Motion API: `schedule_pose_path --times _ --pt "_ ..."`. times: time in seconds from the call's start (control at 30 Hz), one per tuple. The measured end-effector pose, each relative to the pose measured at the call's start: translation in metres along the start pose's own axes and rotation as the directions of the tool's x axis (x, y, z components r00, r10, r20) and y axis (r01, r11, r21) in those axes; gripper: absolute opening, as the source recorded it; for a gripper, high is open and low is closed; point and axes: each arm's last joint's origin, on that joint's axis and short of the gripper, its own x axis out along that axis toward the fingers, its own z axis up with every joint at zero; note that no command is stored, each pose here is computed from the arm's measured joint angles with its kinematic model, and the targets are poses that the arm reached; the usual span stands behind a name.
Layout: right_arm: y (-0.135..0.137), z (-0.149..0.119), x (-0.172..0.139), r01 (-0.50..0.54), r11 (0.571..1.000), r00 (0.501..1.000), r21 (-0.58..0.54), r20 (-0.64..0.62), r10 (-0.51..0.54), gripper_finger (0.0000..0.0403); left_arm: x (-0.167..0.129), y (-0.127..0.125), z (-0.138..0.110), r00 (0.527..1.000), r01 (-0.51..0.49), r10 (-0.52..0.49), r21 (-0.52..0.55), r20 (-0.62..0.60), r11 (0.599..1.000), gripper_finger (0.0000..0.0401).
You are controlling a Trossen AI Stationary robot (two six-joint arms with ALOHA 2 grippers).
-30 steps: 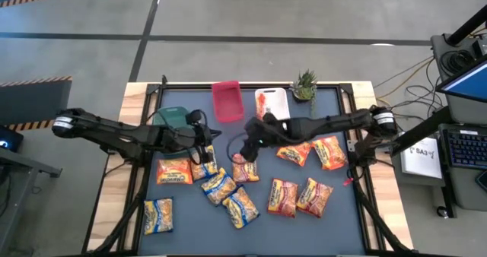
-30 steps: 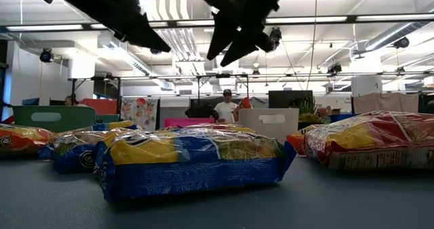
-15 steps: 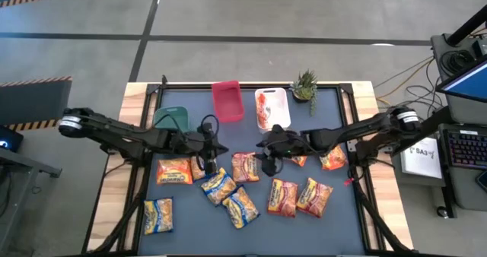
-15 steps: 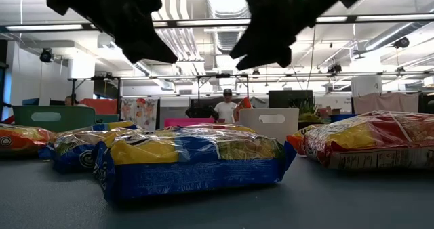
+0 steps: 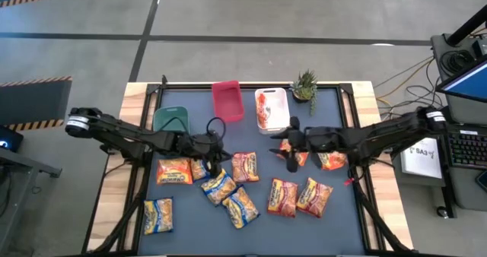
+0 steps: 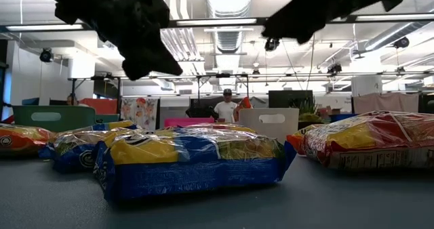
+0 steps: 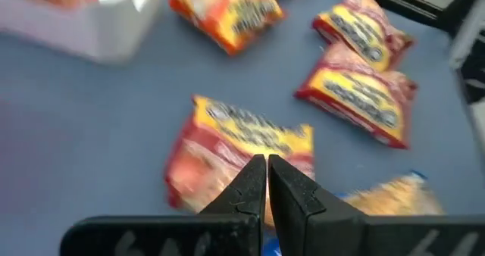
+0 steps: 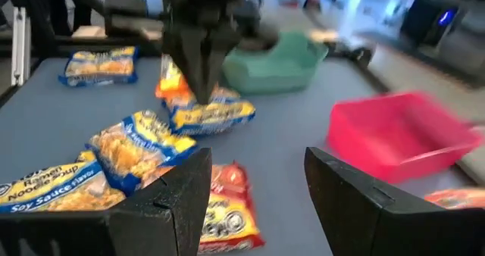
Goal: Sort Maruchan noodles
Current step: Put the blue noodle pack into the red bin
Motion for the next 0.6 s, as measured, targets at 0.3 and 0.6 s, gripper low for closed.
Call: schedule_pose_path --times 0.3,0.6 --pt "-0.003 0.003 -0.024 -0.079 0.994 0.994 -0.070 0.067 0.084 0.0201 -0.001 -0.015 0.004 0.966 0.245 -0.259 -0.290 -0.009 0.925 0.0000" --pt "-0.003 -0.003 -0.026 -0.077 0.993 0.994 -0.087 0.064 0.083 0.0201 -0.006 -0.040 0.005 0.931 0.358 -0.361 -0.323 0.054 0.876 0.0000"
